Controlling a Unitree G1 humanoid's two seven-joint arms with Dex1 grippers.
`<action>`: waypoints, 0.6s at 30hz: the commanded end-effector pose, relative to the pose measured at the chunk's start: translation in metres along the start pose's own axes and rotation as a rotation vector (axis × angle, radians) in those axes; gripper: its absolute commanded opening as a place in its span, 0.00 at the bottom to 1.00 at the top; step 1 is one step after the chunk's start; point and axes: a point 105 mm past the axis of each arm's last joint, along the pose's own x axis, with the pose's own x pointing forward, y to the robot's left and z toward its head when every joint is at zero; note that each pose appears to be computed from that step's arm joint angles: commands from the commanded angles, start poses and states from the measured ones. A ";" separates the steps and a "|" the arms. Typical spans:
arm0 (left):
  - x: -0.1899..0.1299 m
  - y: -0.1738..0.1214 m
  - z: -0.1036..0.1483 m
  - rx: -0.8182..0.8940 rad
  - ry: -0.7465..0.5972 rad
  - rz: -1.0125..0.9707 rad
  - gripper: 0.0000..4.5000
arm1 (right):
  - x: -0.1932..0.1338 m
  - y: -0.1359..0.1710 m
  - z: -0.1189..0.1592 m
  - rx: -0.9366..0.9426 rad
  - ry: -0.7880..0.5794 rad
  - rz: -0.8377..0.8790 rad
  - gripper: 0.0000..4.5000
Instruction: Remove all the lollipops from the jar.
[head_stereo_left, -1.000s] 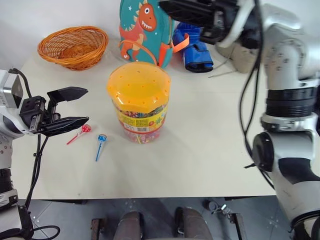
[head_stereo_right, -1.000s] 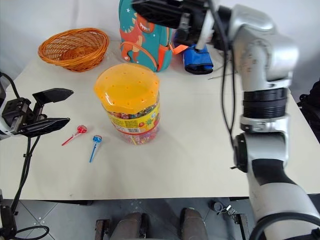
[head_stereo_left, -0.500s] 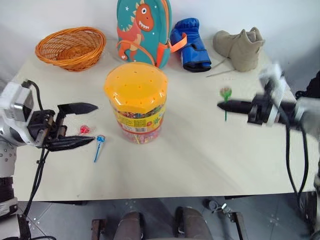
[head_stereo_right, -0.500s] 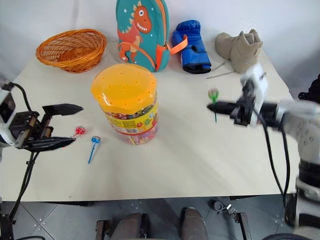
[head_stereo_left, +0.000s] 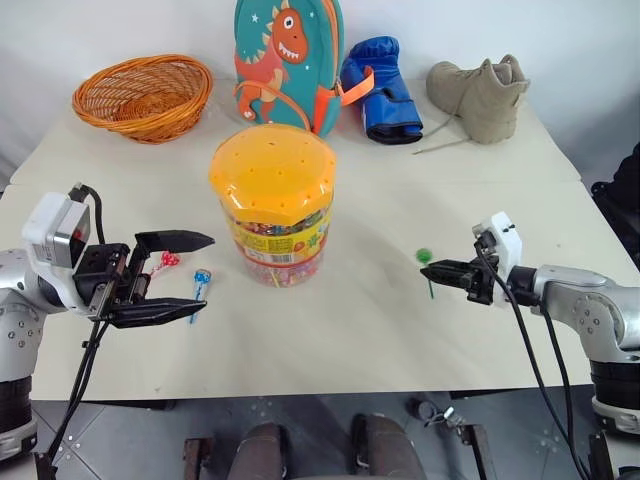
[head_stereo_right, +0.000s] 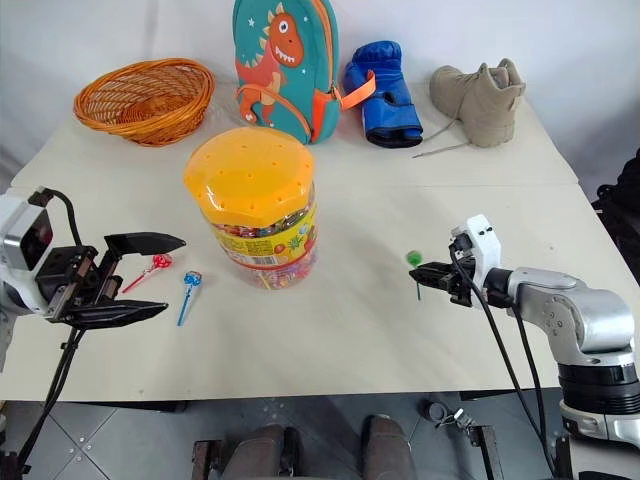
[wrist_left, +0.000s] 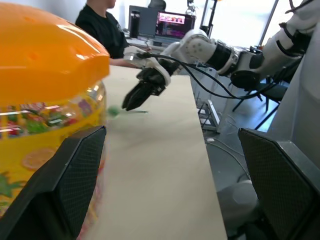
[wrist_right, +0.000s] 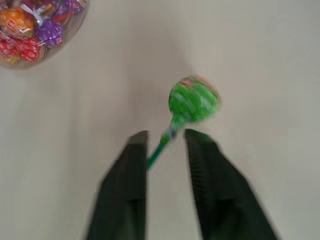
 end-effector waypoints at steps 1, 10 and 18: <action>0.000 -0.004 0.010 0.044 0.014 0.008 1.00 | 0.001 -0.001 0.007 -0.026 -0.031 0.000 0.61; -0.005 0.012 0.021 -0.007 -0.036 0.155 1.00 | -0.023 0.020 0.049 -0.129 -0.137 0.110 1.00; -0.014 0.021 0.021 0.037 -0.014 0.258 1.00 | -0.036 0.064 0.088 -0.385 -0.157 0.285 1.00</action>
